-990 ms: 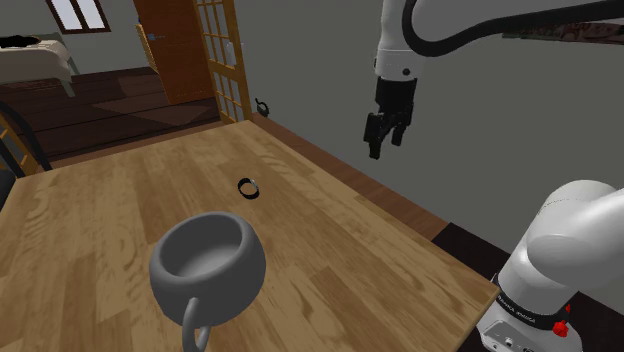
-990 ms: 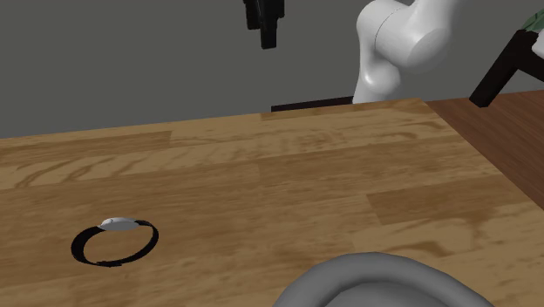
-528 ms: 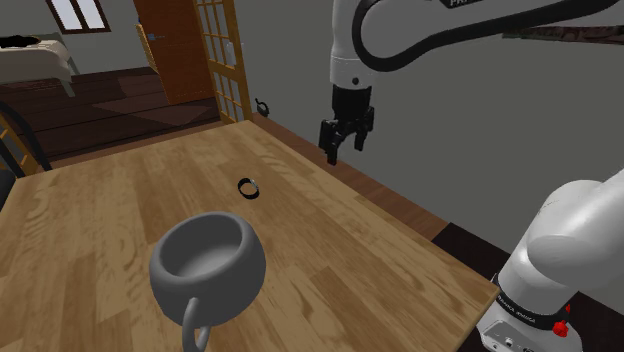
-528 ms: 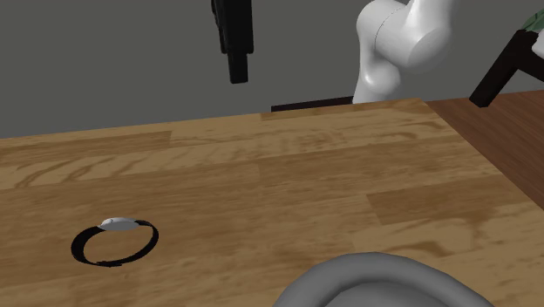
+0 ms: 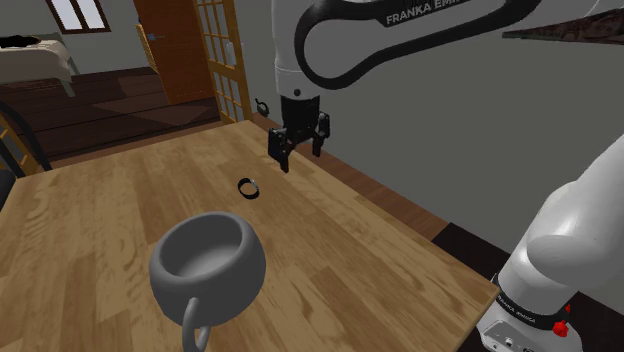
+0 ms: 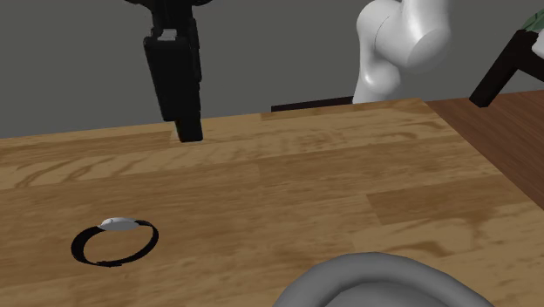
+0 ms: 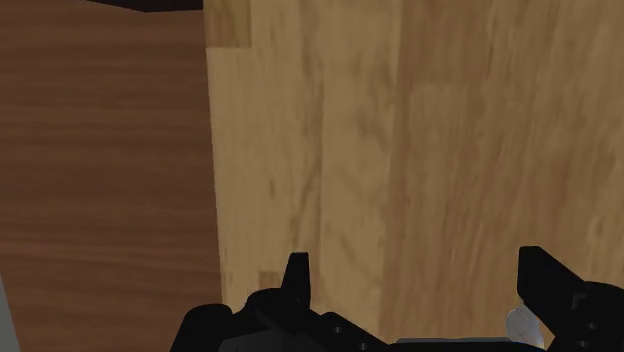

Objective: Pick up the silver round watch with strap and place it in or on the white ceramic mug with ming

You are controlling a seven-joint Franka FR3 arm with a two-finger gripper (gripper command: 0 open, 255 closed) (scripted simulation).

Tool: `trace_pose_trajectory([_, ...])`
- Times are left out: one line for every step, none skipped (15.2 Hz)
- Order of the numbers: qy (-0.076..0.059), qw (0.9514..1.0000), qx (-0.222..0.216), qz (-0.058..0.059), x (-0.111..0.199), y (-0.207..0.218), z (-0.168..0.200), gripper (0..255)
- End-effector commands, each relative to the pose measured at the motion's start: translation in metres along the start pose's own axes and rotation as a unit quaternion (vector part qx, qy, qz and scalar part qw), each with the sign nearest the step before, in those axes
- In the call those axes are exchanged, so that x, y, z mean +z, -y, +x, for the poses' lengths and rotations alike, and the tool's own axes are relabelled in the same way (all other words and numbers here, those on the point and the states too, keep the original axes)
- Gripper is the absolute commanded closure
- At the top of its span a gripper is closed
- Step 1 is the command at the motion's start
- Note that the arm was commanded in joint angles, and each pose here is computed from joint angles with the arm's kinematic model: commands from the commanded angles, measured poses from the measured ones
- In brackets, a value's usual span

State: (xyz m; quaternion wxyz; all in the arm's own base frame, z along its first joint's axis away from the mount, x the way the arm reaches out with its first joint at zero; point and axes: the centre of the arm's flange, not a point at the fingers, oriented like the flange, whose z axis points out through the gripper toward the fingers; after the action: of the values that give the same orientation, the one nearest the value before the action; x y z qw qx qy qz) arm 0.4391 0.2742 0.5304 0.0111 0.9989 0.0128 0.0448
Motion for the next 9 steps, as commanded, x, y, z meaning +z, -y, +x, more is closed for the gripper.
trace_pose_trajectory([-0.007, 1.0, 0.006, -0.002, 0.002, 0.019, 0.019, 0])
trace_pose_trajectory([-0.01, 0.9999, 0.008, -0.004, 0.003, 0.03, 0.026, 0])
trace_pose_trajectory([-0.014, 0.9998, 0.01, -0.005, 0.004, 0.041, 0.033, 0])
trace_pose_trajectory([-0.017, 0.9998, 0.012, -0.007, 0.005, 0.051, 0.041, 0])
trace_pose_trajectory([-0.02, 0.9997, 0.014, -0.009, 0.007, 0.062, 0.048, 0])
trace_pose_trajectory([-0.023, 0.9995, 0.016, -0.01, 0.008, 0.072, 0.056, 0])
trace_pose_trajectory([-0.027, 0.9994, 0.018, -0.012, 0.009, 0.083, 0.063, 0])
trace_pose_trajectory([-0.03, 0.9993, 0.02, -0.013, 0.01, 0.093, 0.071, 0])
trace_pose_trajectory([-0.03, 0.9993, 0.02, -0.013, 0.01, 0.094, 0.071, 0])
